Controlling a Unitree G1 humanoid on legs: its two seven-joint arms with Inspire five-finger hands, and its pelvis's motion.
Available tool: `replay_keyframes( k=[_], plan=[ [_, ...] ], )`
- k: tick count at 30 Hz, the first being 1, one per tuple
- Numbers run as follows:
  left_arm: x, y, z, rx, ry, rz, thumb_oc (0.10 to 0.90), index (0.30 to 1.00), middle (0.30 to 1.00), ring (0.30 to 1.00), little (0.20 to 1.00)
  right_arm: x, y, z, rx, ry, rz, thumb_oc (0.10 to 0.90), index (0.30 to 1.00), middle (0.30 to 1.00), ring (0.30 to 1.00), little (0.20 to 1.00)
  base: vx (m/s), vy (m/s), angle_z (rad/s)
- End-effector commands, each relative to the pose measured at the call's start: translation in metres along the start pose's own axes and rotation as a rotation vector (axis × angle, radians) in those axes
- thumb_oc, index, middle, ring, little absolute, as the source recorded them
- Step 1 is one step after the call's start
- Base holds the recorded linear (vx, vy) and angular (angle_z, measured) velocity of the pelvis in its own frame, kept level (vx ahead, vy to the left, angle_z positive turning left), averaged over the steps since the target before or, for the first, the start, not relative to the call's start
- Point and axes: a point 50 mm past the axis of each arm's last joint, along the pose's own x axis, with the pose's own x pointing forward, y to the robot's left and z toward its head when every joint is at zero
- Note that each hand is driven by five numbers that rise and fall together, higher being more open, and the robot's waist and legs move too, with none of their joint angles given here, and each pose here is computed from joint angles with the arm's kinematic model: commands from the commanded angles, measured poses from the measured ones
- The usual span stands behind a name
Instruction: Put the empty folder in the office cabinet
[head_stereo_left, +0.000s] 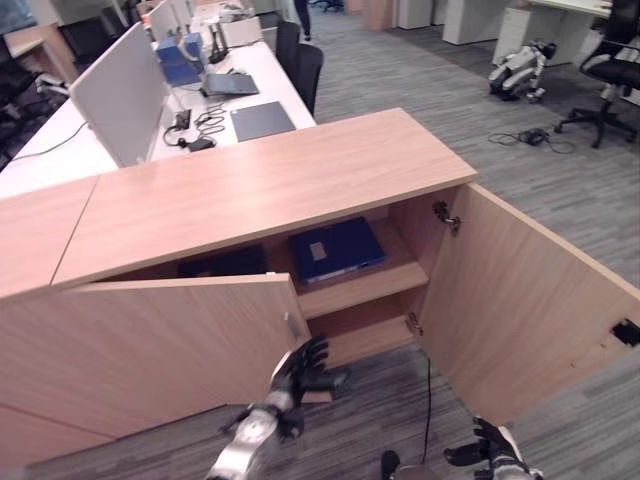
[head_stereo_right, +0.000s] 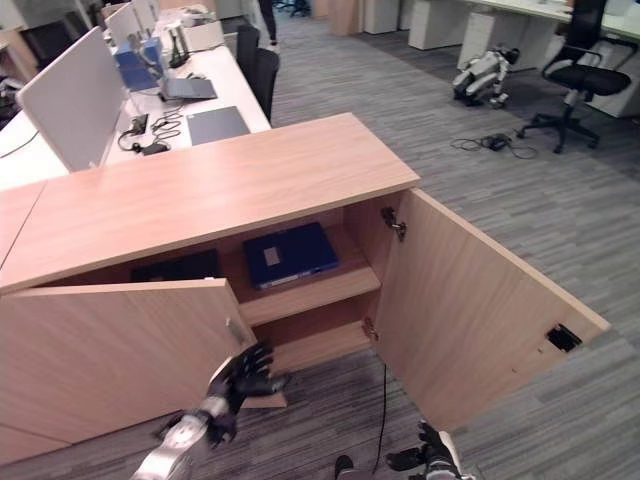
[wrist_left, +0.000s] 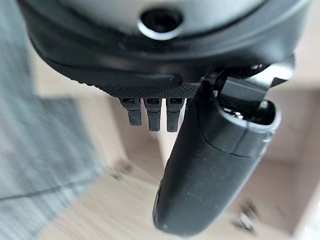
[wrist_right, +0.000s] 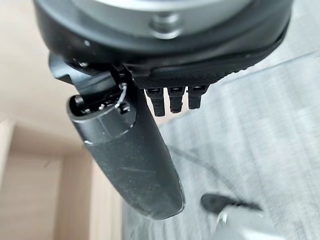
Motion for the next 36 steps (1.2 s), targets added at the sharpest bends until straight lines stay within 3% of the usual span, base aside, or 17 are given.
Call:
replay_keyframes(
  k=[1,2,4,6,7,10,11,12,18,26,30,32,33,34,35,36],
  plan=[
    [-0.001,0.031,0.055,0.005,-0.266,0.111,0.8,0.9,0.9,0.9,0.9,0.004,0.007,0.048,0.023,-0.182,0.024,0.8,0.9,0.9,0.9,0.9,0.13,0.037,-1.12],
    [0.001,0.05,0.06,0.013,-0.271,0.197,0.8,0.9,0.9,0.9,0.9,0.003,0.01,0.042,0.032,-0.167,0.039,0.8,0.9,0.9,0.9,0.9,0.08,0.031,-1.0],
    [0.001,0.06,0.065,0.01,-0.282,0.241,0.8,0.9,0.9,0.9,0.9,0.002,0.012,0.038,0.032,-0.16,0.047,0.8,0.9,0.9,0.9,0.9,0.15,0.081,-1.12],
    [0.0,0.101,0.082,0.037,-0.285,0.402,0.8,0.9,0.9,0.9,0.9,-0.002,0.015,0.037,0.034,-0.18,0.083,0.8,0.9,0.9,0.9,0.9,0.19,0.137,-0.18],
    [0.0,0.101,0.082,0.037,-0.286,0.402,0.8,0.9,0.9,0.9,0.9,-0.002,0.015,0.038,0.035,-0.18,0.083,0.8,0.9,0.9,0.9,0.9,0.1,0.096,0.4],
    [-0.005,0.152,0.103,0.069,-0.251,0.583,0.8,0.9,0.9,0.9,0.9,-0.005,0.021,0.041,0.028,-0.214,0.129,0.8,0.9,0.9,0.9,0.9,0.11,0.13,-0.18],
    [-0.017,0.186,0.12,0.086,-0.237,0.71,0.8,0.9,0.9,0.9,0.9,-0.007,0.023,0.041,0.019,-0.227,0.155,0.8,0.9,0.9,0.9,0.9,0.14,0.158,-0.34],
    [-0.024,0.2,0.13,0.085,-0.241,0.76,0.8,0.9,0.9,0.9,0.9,-0.007,0.023,0.043,0.016,-0.237,0.161,0.8,0.9,0.9,0.9,0.9,0.1,0.118,-0.41],
    [-0.057,0.242,0.177,0.124,-0.284,0.917,0.8,0.9,0.9,0.9,0.9,-0.006,0.018,0.041,0.046,-0.231,0.162,0.8,0.9,0.9,0.9,0.9,0.05,0.117,-0.44],
    [-0.077,0.258,0.197,0.181,-0.301,0.982,0.8,0.9,0.9,0.9,0.9,-0.007,0.017,0.033,0.097,-0.21,0.17,0.8,0.9,0.9,0.9,0.9,0.03,0.095,-0.23],
    [-0.07,0.252,0.195,0.146,-0.323,0.964,0.8,0.9,0.9,0.9,0.9,-0.008,0.02,0.028,0.114,-0.191,0.171,0.8,0.9,0.9,0.9,0.9,-0.01,0.055,-0.09],
    [-0.06,0.243,0.193,0.124,-0.352,0.921,0.8,0.9,0.9,0.9,0.9,-0.008,0.023,0.03,0.128,-0.191,0.17,0.8,0.9,0.9,0.9,0.9,-0.09,0.002,-0.03],
    [-0.04,0.217,0.183,0.125,-0.391,0.816,0.8,0.9,0.9,0.9,0.9,-0.008,0.026,0.035,0.148,-0.201,0.167,0.8,0.9,0.9,0.9,0.9,-0.09,-0.01,-0.08],
    [-0.04,0.217,0.183,0.125,-0.391,0.816,0.8,0.9,0.9,0.9,0.9,-0.008,0.026,0.034,0.148,-0.201,0.167,0.8,0.9,0.9,0.9,0.9,-0.13,-0.005,-0.1],
    [-0.02,0.182,0.158,0.112,-0.407,0.666,0.8,0.9,0.9,0.9,0.9,-0.008,0.03,0.041,0.169,-0.217,0.168,0.8,0.9,0.9,0.9,0.9,-0.06,0.001,-0.02],
    [-0.02,0.181,0.156,0.111,-0.404,0.667,0.8,0.9,0.9,0.9,0.9,-0.008,0.029,0.04,0.167,-0.215,0.167,0.8,0.9,0.9,0.9,0.9,-0.08,0.004,-0.01]
  ],
)
